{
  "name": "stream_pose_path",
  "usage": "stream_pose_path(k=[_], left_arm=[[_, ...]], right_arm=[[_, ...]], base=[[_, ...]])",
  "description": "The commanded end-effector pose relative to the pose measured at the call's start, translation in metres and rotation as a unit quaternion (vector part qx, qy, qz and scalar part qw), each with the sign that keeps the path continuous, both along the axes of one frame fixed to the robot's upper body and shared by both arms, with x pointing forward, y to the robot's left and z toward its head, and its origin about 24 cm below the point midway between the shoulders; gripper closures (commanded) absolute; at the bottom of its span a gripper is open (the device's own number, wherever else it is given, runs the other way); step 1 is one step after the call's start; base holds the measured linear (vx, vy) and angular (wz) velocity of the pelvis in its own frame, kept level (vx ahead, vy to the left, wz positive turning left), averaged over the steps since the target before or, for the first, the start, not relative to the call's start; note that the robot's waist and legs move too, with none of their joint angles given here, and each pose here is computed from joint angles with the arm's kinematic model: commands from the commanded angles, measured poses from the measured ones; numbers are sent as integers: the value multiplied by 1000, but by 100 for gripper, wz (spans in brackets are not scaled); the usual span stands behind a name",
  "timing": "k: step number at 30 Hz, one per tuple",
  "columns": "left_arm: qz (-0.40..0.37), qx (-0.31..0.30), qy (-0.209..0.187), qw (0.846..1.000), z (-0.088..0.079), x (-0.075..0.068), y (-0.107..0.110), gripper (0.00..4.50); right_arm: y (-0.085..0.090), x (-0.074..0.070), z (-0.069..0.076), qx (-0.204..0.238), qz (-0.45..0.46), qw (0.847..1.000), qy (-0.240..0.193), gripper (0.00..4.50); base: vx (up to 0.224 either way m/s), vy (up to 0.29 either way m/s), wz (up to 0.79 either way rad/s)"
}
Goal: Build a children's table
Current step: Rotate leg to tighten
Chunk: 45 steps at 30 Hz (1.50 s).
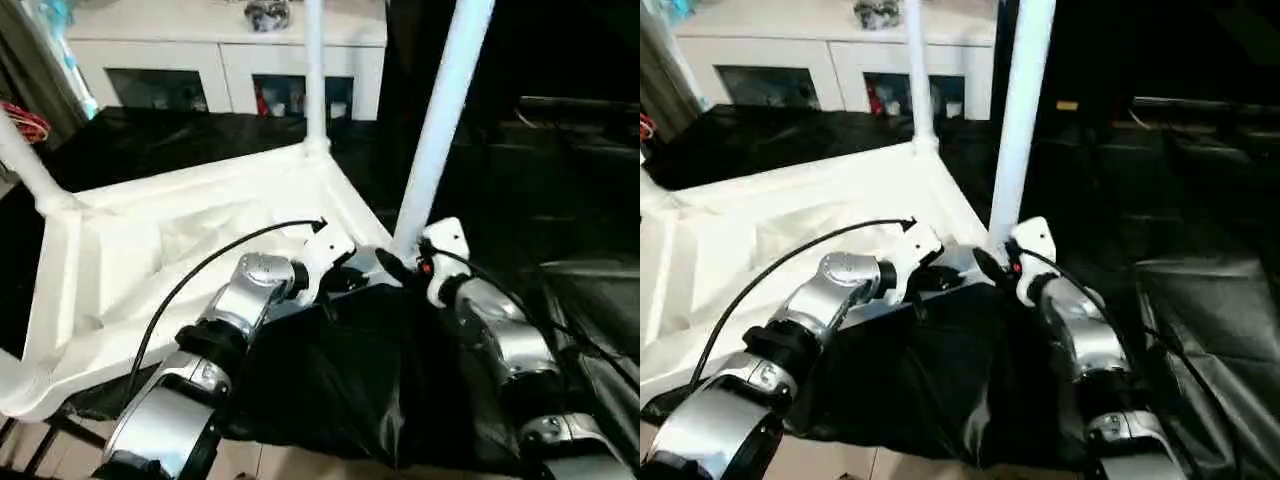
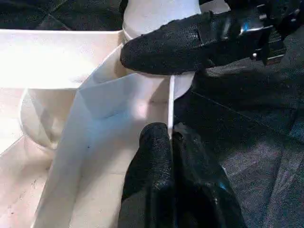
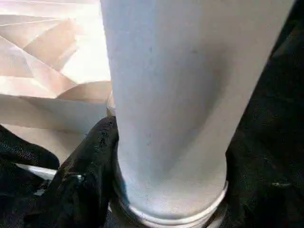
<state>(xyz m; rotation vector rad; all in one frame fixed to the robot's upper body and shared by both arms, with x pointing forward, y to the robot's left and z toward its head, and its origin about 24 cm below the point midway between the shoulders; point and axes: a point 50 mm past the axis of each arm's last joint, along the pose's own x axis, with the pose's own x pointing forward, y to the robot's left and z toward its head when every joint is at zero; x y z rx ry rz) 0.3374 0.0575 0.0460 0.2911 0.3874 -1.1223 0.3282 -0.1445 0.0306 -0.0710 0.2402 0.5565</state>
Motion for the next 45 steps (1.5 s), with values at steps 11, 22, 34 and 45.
stream_pose_path(k=[11,22,34,45], left_arm=[[-132,-64,-9,989,19,-13,-2,450],[-220,-50,33,974,18,-24,23,450],[-208,-44,36,976,16,-23,29,450],[-53,-48,4,997,14,-5,-9,450]], right_arm=[[-5,-29,2,2,197,980,24,33],[-25,-58,5,-39,345,935,74,66],[-21,-61,3,-22,351,932,85,165],[4,-21,-15,-33,101,993,48,176]], base=[[0,0,0],[0,0,0],[0,0,0],[0,0,0]])
